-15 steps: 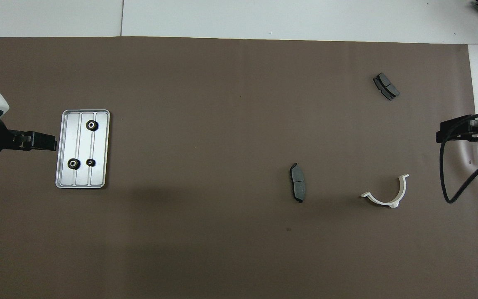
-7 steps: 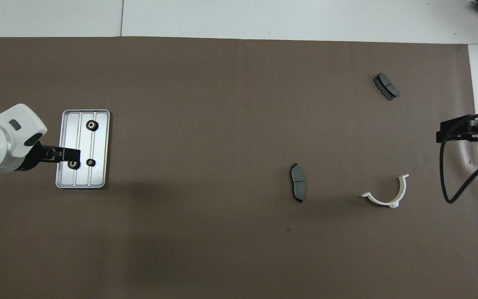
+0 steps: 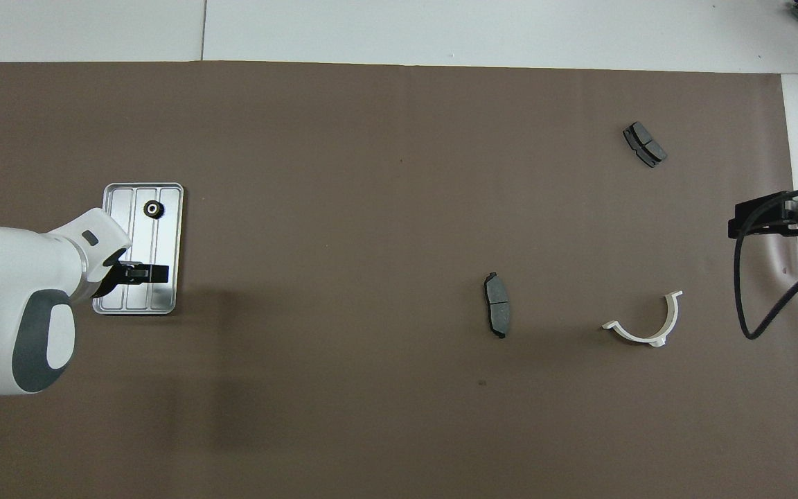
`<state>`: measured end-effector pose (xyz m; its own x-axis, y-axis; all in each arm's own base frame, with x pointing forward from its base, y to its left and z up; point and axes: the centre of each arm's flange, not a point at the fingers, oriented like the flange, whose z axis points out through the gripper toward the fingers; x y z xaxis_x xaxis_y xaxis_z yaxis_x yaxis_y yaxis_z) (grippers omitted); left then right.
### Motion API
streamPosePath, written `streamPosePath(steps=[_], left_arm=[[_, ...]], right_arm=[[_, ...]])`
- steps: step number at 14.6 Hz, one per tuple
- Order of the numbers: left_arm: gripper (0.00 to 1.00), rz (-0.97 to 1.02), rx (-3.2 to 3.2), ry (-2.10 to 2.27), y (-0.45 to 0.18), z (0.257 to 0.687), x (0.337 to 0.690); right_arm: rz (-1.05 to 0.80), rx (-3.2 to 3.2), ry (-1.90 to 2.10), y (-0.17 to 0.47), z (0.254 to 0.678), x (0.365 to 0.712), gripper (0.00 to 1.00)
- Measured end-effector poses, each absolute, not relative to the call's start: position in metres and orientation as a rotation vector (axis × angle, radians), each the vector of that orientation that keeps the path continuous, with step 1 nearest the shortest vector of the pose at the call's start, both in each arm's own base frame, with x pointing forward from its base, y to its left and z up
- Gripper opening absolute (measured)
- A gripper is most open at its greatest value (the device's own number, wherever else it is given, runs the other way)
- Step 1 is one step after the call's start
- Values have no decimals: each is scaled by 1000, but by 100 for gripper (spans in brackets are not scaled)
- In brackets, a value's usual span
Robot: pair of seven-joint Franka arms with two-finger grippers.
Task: Place bearing gear from tray to pile
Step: 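Carry the bearing to the table center with the left gripper and release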
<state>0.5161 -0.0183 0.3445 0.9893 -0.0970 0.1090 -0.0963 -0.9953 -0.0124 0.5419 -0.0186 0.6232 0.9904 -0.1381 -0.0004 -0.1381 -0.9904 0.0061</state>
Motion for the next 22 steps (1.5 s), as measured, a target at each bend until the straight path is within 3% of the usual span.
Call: streamPosePath(steps=[3,10,12,14,15,22], left_arm=[[67,-170,-3118,151,-19,316,522],[62,-149,-3116,145,-19,302,523],[42,-150,-3116,145,-19,303,524],[37,-158,-3116,143,-19,305,525],[26,-169,-3115,142,-19,310,529],[23,-179,-3119,195,-53,379,562]], right_arm=[[-1,3128,-217,-19,623,542,100],[-1,3128,-217,-19,623,542,100],[-1,3128,-217,-19,623,542,100],[-1,3128,-217,-19,623,542,100],[-1,3128,-217,-19,623,542,100],[-1,3128,-217,-19,623,542,100]])
